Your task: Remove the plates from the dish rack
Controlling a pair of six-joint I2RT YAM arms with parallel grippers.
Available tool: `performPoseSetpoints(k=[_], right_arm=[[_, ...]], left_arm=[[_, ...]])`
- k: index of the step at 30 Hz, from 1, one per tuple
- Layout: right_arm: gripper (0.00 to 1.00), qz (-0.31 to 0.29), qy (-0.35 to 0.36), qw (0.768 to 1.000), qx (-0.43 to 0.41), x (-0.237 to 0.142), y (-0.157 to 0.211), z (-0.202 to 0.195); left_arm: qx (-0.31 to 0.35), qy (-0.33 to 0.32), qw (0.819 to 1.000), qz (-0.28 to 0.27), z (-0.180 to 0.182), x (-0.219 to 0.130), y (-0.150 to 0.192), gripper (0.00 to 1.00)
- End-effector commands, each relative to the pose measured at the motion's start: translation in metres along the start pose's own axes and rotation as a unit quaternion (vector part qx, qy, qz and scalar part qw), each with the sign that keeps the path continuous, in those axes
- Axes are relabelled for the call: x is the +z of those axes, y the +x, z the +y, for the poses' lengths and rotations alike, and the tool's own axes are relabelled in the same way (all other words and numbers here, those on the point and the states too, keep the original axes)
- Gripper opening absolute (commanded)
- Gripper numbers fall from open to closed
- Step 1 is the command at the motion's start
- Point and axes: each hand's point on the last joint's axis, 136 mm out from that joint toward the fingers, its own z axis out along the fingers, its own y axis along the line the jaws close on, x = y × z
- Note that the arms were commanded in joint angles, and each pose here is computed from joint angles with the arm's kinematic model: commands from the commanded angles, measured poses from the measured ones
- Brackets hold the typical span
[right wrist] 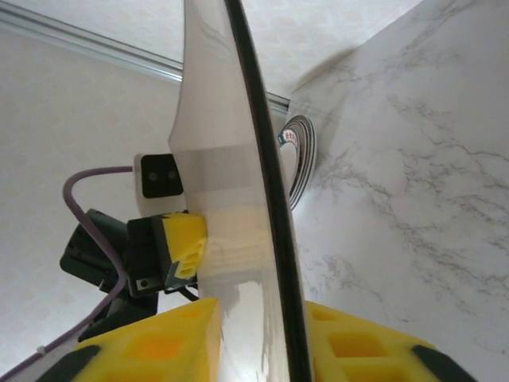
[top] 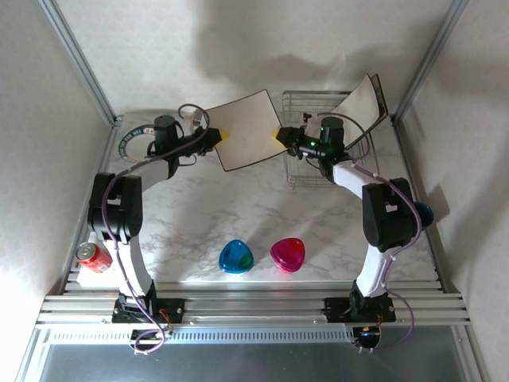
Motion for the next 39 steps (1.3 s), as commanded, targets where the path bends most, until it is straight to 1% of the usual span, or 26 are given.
performPoseSetpoints(k=[1, 6, 9, 10, 11, 16, 19, 22, 25, 28, 30, 32, 33, 36, 38, 39], right_arm=[[0.42, -0.012, -0.049, 0.997, -0.065, 0.005, -0.014, 0.048], [0.78, -0.012, -0.031, 0.997, -0.064, 0.003, -0.015, 0.044], [0.93, -0.014, -0.018, 0.997, -0.068, 0.000, -0.016, 0.042], [0.97, -0.016, -0.013, 0.997, -0.068, -0.002, -0.017, 0.041], [0.99, -0.018, -0.006, 0.997, -0.068, -0.004, -0.018, 0.039], [0.99, -0.016, 0.046, 0.996, -0.072, -0.013, -0.019, 0.028], [0.99, -0.018, 0.096, 0.991, -0.088, -0.024, -0.023, 0.022], [0.99, -0.013, 0.166, 0.980, -0.111, -0.041, -0.029, 0.018], [0.99, -0.001, 0.272, 0.952, -0.143, -0.070, -0.038, 0.008], [0.99, 0.015, 0.379, 0.908, -0.174, -0.107, -0.050, 0.002], [0.99, 0.024, 0.452, 0.870, -0.194, -0.134, -0.057, -0.003], [0.99, 0.035, 0.507, 0.836, -0.208, -0.157, -0.063, -0.006], [0.99, 0.040, 0.530, 0.820, -0.212, -0.168, -0.066, -0.007], [0.99, 0.060, 0.579, 0.784, -0.216, -0.194, -0.069, -0.010], [0.99, 0.065, 0.597, 0.769, -0.217, -0.207, -0.071, -0.010], [0.99, 0.063, 0.602, 0.766, -0.217, -0.213, -0.072, -0.009]], left_arm=[[0.051, 0.043, 0.998, 0.011, -0.025, 0.004, 0.004, 0.00], [0.051, 0.049, 0.997, 0.001, -0.029, -0.001, -0.002, 0.00], [0.053, 0.049, 0.997, -0.005, -0.031, -0.005, -0.005, 0.00], [0.052, 0.049, 0.997, -0.006, -0.030, -0.006, -0.006, 0.00], [0.054, 0.050, 0.997, -0.008, -0.032, -0.007, -0.007, 0.00], [0.058, 0.054, 0.997, -0.016, -0.038, -0.013, -0.012, 0.00], [0.061, 0.053, 0.996, -0.025, -0.041, -0.018, -0.016, 0.00], [0.060, 0.044, 0.996, -0.043, -0.043, -0.024, -0.023, 0.00], [0.054, 0.023, 0.995, -0.077, -0.042, -0.030, -0.034, 0.00], [0.045, -0.002, 0.991, -0.128, -0.039, -0.038, -0.046, 0.00], [0.035, -0.020, 0.985, -0.169, -0.036, -0.044, -0.054, 0.00], [0.025, -0.032, 0.977, -0.208, -0.033, -0.051, -0.060, 0.00], [0.021, -0.038, 0.973, -0.227, -0.030, -0.054, -0.063, 0.00], [0.000, -0.043, 0.958, -0.283, -0.024, -0.064, -0.069, 0.00], [-0.016, -0.036, 0.947, -0.319, -0.022, -0.071, -0.071, 0.00], [-0.024, -0.035, 0.940, -0.339, -0.019, -0.074, -0.071, 0.00]])
